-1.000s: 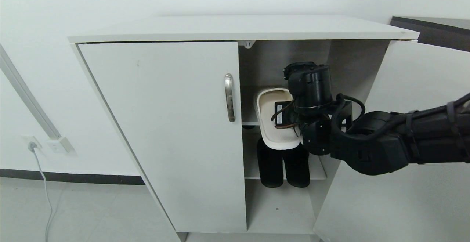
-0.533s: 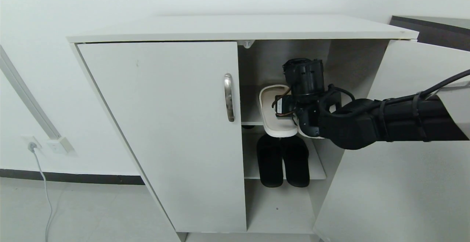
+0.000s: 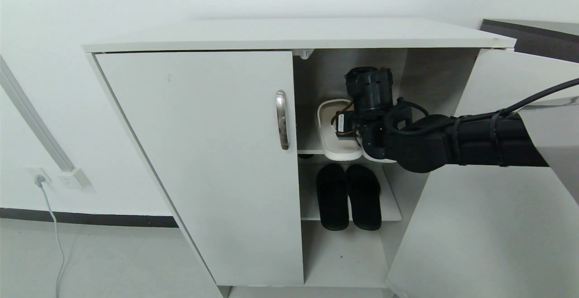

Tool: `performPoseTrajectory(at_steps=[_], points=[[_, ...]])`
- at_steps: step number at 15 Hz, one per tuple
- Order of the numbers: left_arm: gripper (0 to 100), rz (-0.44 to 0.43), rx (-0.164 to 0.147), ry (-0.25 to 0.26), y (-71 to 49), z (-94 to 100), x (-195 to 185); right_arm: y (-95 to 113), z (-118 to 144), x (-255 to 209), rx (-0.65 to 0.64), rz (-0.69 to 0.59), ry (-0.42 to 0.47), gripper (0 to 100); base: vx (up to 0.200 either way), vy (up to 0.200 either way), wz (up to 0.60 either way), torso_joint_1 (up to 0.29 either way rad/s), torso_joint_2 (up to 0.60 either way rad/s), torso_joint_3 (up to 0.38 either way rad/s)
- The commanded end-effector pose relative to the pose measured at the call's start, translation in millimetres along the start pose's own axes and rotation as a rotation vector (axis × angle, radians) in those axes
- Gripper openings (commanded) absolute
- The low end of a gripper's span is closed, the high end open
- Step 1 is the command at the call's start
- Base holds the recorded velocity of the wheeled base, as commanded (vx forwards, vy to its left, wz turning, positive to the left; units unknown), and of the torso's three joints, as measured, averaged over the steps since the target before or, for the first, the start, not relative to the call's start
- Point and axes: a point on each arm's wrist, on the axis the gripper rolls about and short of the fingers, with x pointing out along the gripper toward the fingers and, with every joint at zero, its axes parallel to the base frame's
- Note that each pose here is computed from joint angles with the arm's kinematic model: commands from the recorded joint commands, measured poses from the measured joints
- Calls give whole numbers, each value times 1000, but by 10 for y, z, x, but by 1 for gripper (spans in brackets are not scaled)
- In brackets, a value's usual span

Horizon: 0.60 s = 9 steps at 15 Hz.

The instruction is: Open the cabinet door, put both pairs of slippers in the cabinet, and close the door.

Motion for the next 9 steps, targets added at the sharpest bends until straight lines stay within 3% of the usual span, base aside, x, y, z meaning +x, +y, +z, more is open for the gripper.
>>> performPoseTrajectory(at_steps=[1, 9], points=[[0, 0, -2, 0, 0, 0, 0, 14, -19, 86, 2, -10, -1, 0, 0, 0, 0, 0, 0, 0], [0, 1, -3, 1, 0, 0, 1, -13, -73, 166, -3, -23, 15, 0, 0, 0, 0, 0, 0, 0]])
